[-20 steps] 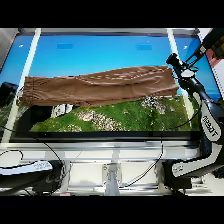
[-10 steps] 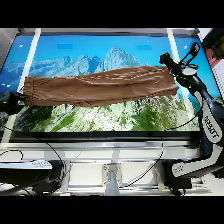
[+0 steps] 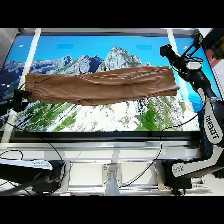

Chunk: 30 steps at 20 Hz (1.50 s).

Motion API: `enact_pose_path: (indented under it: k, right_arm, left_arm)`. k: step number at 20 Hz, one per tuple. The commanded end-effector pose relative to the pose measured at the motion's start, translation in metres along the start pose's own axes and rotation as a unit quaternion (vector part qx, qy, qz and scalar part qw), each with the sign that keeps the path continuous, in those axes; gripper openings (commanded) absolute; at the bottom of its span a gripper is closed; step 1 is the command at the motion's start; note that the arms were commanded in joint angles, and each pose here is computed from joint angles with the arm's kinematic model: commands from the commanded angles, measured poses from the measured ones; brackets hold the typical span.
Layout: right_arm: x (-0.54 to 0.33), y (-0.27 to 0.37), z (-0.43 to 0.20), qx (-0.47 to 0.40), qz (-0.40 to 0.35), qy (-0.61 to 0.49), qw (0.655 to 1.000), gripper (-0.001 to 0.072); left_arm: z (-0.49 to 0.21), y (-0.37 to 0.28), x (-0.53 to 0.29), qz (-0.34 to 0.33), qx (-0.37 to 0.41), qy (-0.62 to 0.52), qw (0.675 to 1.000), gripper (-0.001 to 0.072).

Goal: Fold the clothes and pants, and hang the long-sleeved shirts on hangers.

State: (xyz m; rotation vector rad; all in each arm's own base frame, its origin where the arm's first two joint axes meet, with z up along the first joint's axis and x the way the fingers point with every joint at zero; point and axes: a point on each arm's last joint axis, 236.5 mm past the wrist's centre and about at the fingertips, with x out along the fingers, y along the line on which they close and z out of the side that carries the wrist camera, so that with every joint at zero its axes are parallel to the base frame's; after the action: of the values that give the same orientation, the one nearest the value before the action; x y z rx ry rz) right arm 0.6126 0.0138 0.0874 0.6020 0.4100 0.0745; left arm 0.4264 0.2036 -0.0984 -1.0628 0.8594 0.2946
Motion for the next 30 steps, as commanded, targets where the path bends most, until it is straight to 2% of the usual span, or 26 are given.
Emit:
enact_pose_path:
  k: [1,5,6,7,9,10,13,14,15,16,17,18,21,24,30]
  right_arm:
    - [-0.001,0.008,-0.007,-0.001,0.015,0.017,1.0,0.0681]
    - [-0.001,0.012,-0.013,-0.004,0.022,0.031,0.999,0.0681]
    - [-0.001,0.012,-0.016,-0.007,0.024,0.036,0.999,0.0681]
    - [-0.001,0.012,-0.018,-0.015,0.024,0.041,0.999,0.0681]
    - [-0.002,0.011,-0.021,-0.029,0.022,0.046,0.998,0.0681]
    - [-0.002,0.011,-0.022,-0.03,0.022,0.048,0.998,0.0681]
    - [-0.009,0.022,-0.024,-0.049,0.037,0.061,0.996,0.0673]
    - [-0.015,0.028,-0.024,-0.074,0.044,0.068,0.994,0.0592]
    - [-0.021,0.036,-0.025,-0.104,0.054,0.076,0.99,0.0441]
    - [-0.029,0.048,-0.029,-0.124,0.072,0.088,0.986,0.0227]
    - [-0.037,0.06,-0.033,-0.133,0.089,0.099,0.982,0.0057]
    - [-0.043,0.075,-0.037,-0.142,0.105,0.106,0.979,0.0014]
    - [-0.048,0.123,-0.063,-0.162,0.143,0.12,0.969,0.0012]
    - [-0.047,0.177,-0.116,-0.181,0.181,0.15,0.955,0.001]
    - [-0.041,0.252,-0.248,-0.14,0.205,0.225,0.942,0.0008]
  left_arm:
    - [0.003,-0.01,0.015,0.009,0.015,-0.022,1.0,0.0705]
    - [0.013,-0.031,0.028,0.012,0.026,-0.07,0.997,0.0676]
    - [0.016,-0.035,0.031,0.016,0.033,-0.081,0.996,0.058]
    - [0.017,-0.039,0.033,0.019,0.039,-0.091,0.995,0.0444]
    - [0.018,-0.046,0.037,0.022,0.05,-0.103,0.993,0.0103]
    - [0.016,-0.05,0.039,0.021,0.056,-0.102,0.993,0.003]
    - [0.006,-0.07,0.03,0.008,0.152,-0.084,0.985,0.003]
    - [0.003,-0.081,0.021,-0.004,0.183,-0.079,0.98,0.003]
    - [0.003,-0.093,0.008,-0.015,0.204,-0.081,0.975,0.0029]
    - [0.004,-0.106,-0.007,-0.027,0.219,-0.085,0.972,0.0029]
    - [0.002,-0.122,-0.025,-0.044,0.23,-0.089,0.968,0.003]
    - [-0.003,-0.139,-0.044,-0.061,0.244,-0.089,0.964,0.0029]
    - [-0.022,-0.186,-0.098,-0.107,0.287,-0.094,0.947,0.0029]
    - [-0.037,-0.223,-0.15,-0.138,0.324,-0.121,0.928,0.0029]
    - [-0.085,-0.261,-0.213,-0.189,0.347,-0.113,0.912,0.003]
